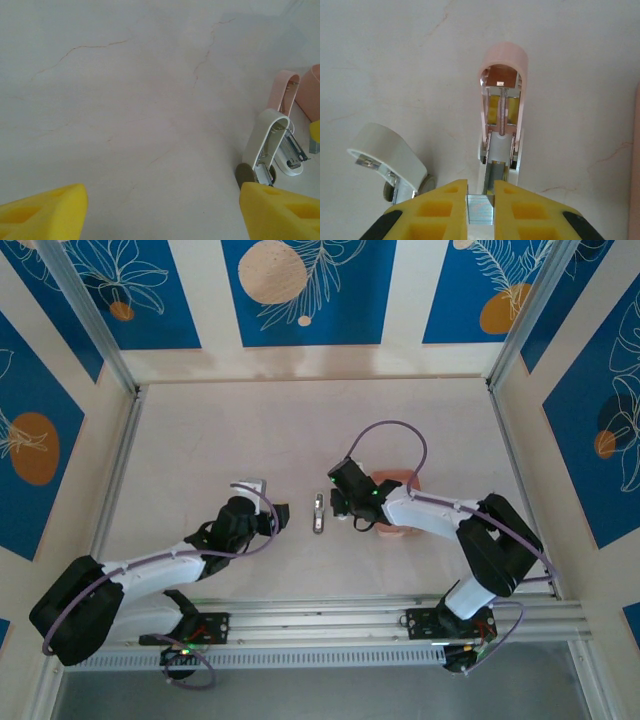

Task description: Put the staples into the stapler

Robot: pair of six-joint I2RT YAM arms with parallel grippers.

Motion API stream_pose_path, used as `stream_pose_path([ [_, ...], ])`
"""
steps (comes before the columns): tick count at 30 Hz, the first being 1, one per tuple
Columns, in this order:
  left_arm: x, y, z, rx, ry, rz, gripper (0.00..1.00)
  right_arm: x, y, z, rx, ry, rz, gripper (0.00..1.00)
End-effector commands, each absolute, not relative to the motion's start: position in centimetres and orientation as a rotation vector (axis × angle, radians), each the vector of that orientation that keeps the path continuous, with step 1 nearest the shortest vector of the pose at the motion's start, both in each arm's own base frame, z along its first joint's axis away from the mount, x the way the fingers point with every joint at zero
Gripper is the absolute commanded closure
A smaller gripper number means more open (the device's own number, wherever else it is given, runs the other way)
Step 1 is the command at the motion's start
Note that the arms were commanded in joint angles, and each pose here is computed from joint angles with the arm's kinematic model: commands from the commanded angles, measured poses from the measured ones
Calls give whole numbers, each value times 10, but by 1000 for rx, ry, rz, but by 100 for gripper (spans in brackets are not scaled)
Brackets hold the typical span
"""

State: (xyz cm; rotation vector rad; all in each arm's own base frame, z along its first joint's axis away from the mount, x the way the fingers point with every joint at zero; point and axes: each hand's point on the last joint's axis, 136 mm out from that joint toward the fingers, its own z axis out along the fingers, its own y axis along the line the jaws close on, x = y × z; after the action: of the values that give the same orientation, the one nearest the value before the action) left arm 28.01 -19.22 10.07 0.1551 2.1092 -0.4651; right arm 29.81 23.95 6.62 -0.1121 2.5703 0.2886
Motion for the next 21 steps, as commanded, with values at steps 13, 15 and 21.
stream_pose_path([
  [13,282,-190,96,158,2105,-459,21,308,233,54,-32,2562,266,82],
  [15,283,-191,96,158,2105,-459,21,308,232,53,-27,2565,261,82],
  [21,285,-193,94,161,2108,-462,21,307,227,50,-18,2570,241,82],
])
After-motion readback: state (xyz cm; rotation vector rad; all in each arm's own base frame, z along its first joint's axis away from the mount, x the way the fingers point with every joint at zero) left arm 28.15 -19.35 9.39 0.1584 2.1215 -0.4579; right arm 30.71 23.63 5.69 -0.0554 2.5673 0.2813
